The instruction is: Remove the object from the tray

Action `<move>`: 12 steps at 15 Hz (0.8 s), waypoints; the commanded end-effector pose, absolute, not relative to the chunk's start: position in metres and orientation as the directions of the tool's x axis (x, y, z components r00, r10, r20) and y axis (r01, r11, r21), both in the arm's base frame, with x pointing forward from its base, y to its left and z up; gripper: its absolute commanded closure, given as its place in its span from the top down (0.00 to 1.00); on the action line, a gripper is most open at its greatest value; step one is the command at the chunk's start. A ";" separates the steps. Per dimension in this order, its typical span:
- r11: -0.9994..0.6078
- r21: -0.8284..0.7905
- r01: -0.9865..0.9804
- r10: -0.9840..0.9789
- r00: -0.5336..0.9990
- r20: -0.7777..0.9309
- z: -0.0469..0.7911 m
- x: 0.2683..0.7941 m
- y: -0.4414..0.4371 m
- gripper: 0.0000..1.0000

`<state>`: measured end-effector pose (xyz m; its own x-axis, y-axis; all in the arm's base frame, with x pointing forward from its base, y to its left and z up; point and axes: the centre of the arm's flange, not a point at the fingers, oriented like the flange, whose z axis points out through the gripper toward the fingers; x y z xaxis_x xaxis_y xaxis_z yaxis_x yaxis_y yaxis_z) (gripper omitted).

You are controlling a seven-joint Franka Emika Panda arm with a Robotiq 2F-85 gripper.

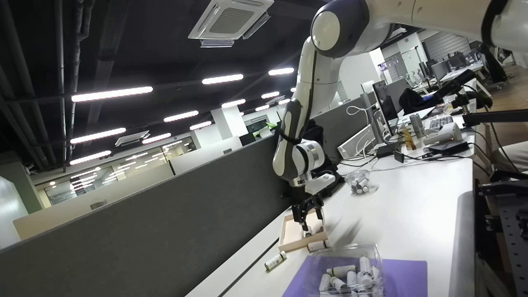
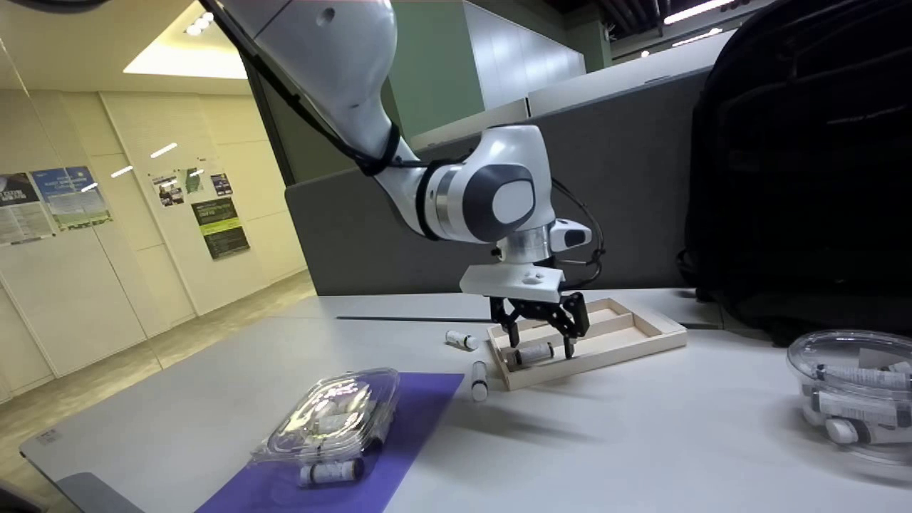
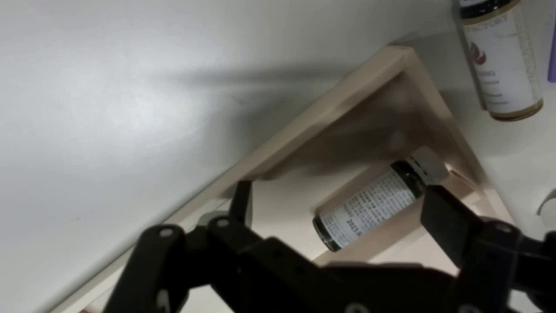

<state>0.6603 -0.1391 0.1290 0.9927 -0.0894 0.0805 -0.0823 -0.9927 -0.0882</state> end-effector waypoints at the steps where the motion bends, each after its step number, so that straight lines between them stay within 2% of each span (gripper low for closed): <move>1: -0.994 -0.100 -0.035 -0.044 0.995 0.092 0.122 0.677 -0.143 1.00; 12: -0.989 -0.094 0.112 0.096 0.983 0.158 0.141 0.696 -0.122 1.00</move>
